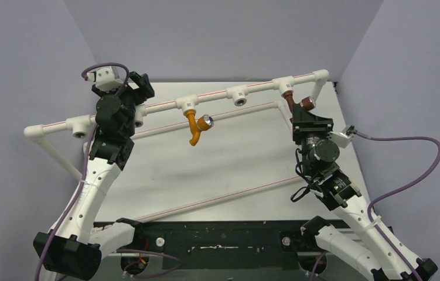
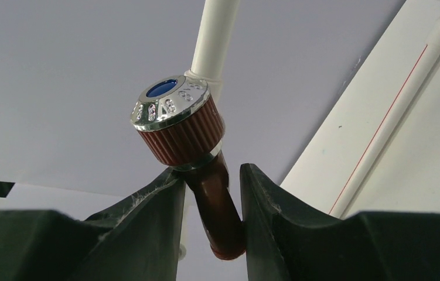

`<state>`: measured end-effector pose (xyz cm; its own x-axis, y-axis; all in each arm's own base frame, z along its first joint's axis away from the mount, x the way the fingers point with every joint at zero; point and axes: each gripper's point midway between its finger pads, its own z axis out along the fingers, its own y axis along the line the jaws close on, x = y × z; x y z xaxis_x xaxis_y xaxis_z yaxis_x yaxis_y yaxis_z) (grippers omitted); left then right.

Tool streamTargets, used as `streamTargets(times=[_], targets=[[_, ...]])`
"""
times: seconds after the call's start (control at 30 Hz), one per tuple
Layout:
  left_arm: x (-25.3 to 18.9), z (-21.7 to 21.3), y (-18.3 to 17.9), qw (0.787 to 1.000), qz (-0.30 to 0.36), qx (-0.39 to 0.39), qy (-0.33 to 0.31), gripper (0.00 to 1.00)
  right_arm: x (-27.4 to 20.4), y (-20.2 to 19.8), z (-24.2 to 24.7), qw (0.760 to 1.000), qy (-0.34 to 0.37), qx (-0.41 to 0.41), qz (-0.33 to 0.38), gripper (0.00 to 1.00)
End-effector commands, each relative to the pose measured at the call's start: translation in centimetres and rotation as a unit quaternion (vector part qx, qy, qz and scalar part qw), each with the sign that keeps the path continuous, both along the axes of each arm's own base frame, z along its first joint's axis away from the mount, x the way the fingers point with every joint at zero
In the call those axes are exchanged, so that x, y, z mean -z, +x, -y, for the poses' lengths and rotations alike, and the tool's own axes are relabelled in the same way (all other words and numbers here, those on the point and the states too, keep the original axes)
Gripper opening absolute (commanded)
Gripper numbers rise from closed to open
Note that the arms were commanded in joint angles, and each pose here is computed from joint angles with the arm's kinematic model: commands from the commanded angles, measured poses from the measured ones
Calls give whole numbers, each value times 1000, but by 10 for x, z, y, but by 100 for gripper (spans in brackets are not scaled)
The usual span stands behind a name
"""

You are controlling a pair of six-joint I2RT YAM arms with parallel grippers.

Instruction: Install the water faucets

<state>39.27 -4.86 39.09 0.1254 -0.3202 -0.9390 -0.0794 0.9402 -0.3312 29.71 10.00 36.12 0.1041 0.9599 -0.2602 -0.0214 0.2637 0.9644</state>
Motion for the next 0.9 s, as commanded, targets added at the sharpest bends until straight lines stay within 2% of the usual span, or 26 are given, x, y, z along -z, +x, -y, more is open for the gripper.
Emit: streamTargets(times=[0.0,0.23,0.27,0.47,0.53,0.7,0.87], targets=[[113,11,-8,983,-178,26,47,78,-29,-6,-6,992,128,-20,1,0],[114,10,-8,982,-180,24,48,78,-27,-10,-5,993,112,-25,4,2],[114,10,-8,982,-180,24,48,78,-24,-10,-5,994,108,-25,0,7],[114,10,-8,982,-181,23,48,78,-19,-19,0,997,74,-26,3,56],[115,11,-8,982,-181,23,48,78,-21,-24,4,998,58,-26,4,67],[115,11,-7,982,-180,24,48,78,-16,-39,16,1000,10,-20,-11,80],[114,12,-7,982,-180,25,47,78,-8,-51,28,998,-42,-13,-34,84]])
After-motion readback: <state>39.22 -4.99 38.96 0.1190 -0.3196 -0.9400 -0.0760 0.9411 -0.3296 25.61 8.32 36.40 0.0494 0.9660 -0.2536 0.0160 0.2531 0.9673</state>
